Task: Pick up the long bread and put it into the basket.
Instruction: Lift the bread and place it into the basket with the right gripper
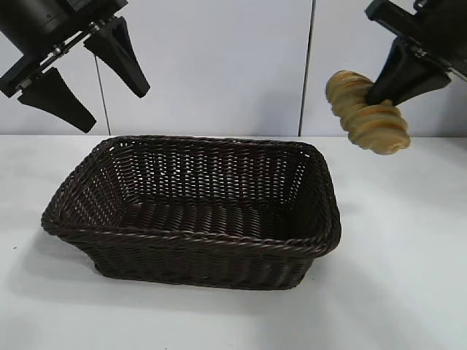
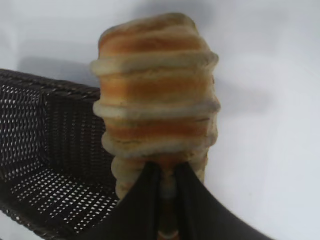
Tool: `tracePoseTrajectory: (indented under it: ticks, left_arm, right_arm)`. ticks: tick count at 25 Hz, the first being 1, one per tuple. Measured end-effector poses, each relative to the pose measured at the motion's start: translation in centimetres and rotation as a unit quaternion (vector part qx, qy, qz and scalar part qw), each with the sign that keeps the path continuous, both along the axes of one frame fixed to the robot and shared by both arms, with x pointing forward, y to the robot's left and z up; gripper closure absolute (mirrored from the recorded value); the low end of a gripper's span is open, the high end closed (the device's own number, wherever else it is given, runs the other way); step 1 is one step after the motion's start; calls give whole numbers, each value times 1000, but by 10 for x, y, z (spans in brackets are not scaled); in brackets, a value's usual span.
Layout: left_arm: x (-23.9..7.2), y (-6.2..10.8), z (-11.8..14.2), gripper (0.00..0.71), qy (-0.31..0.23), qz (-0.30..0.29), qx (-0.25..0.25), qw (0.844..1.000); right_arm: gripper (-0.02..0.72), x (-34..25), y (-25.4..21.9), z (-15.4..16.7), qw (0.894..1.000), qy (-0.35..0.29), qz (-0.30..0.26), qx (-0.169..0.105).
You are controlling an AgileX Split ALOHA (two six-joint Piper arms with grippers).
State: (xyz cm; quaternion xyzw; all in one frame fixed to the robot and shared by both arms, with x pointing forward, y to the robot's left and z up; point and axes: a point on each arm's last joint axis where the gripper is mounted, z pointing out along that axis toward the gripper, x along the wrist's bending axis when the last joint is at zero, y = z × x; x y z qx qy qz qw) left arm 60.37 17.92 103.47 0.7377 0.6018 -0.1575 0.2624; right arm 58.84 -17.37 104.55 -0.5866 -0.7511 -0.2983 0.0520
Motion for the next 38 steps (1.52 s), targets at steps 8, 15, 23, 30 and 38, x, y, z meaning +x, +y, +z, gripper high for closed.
tracePoseTrajectory:
  ticks: [8,15,23,30,38]
  left_arm:
    - [0,0,0,127,0,0,0,1000]
    - [0,0,0,127,0,0,0,1000]
    - [0,0,0,127,0,0,0,1000]
    - [0,0,0,127,0,0,0,1000]
    - [0,0,0,127,0,0,0,1000]
  right_arm:
    - [640,-14,49,2,991,-80,109,-17]
    - [640,-13,56,-5,984,-99,146,-39]
    - [640,2,62,-48,987,-55,142,-50]
    - [464,3,63,-50,988,-53,138,-45]
    - [127,3,63,-50,991,-43,123,-38]
